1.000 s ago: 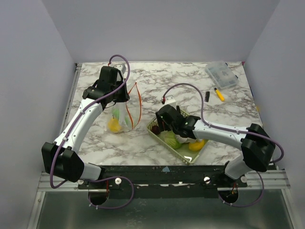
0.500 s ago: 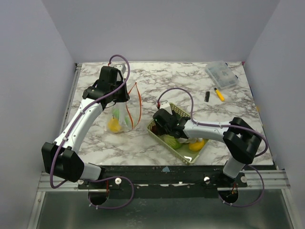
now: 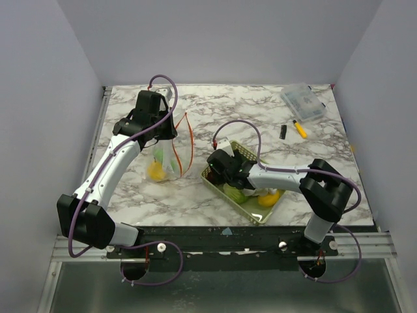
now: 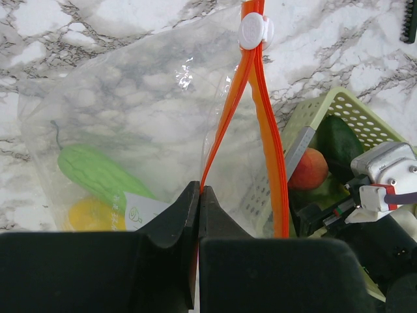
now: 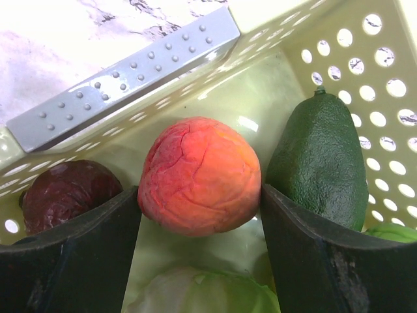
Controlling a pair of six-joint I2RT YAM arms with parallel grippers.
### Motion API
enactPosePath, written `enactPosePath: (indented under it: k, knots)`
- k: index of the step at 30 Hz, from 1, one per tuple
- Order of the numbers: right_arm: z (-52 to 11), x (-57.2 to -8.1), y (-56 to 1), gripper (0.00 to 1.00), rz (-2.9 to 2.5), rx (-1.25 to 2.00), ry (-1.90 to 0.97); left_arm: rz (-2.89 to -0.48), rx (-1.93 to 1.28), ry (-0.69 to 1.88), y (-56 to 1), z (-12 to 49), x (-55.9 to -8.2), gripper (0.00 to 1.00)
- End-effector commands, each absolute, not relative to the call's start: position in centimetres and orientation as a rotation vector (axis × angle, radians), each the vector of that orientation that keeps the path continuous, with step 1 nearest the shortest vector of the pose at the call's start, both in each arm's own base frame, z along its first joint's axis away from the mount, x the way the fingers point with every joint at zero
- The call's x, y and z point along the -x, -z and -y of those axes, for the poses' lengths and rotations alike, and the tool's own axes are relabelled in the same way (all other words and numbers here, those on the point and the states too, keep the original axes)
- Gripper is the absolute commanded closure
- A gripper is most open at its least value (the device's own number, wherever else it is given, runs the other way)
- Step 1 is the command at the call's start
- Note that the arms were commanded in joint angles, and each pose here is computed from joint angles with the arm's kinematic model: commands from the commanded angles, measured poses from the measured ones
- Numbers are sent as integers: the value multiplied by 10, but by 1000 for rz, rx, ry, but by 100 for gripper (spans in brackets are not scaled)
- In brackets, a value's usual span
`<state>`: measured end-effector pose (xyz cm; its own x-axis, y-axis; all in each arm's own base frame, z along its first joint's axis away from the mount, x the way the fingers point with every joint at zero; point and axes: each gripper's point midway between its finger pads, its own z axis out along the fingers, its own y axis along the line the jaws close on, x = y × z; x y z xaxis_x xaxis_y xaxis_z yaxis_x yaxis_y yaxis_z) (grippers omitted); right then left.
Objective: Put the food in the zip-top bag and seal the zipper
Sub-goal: Pick up the fake fruit from the bin.
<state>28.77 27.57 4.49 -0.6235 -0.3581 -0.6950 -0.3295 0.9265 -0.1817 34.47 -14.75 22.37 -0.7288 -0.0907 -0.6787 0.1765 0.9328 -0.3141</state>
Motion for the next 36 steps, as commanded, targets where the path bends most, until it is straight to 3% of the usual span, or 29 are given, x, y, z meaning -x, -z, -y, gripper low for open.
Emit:
enactPosePath:
  k: [1,11,22,28,31,36]
  knots:
    - [-277,-303,-50,27,-2237,466,90,-2316,-57,465,-231,146,-349,100]
    - [-279,-303,-73,64,-2201,431,34,-2317,-57,464,-230,146,-350,100]
    - [-284,-288,-147,88,-2110,379,-202,-2315,-58,469,-231,147,-350,100]
    - [-327,-275,-214,90,-1927,432,-571,-2301,-51,452,-236,143,-349,100]
    - [-349,-268,-248,81,-1793,475,-741,-2289,-45,428,-239,139,-349,100]
    - [-382,-271,-273,79,-1728,495,-867,-2282,-46,422,-241,138,-348,100]
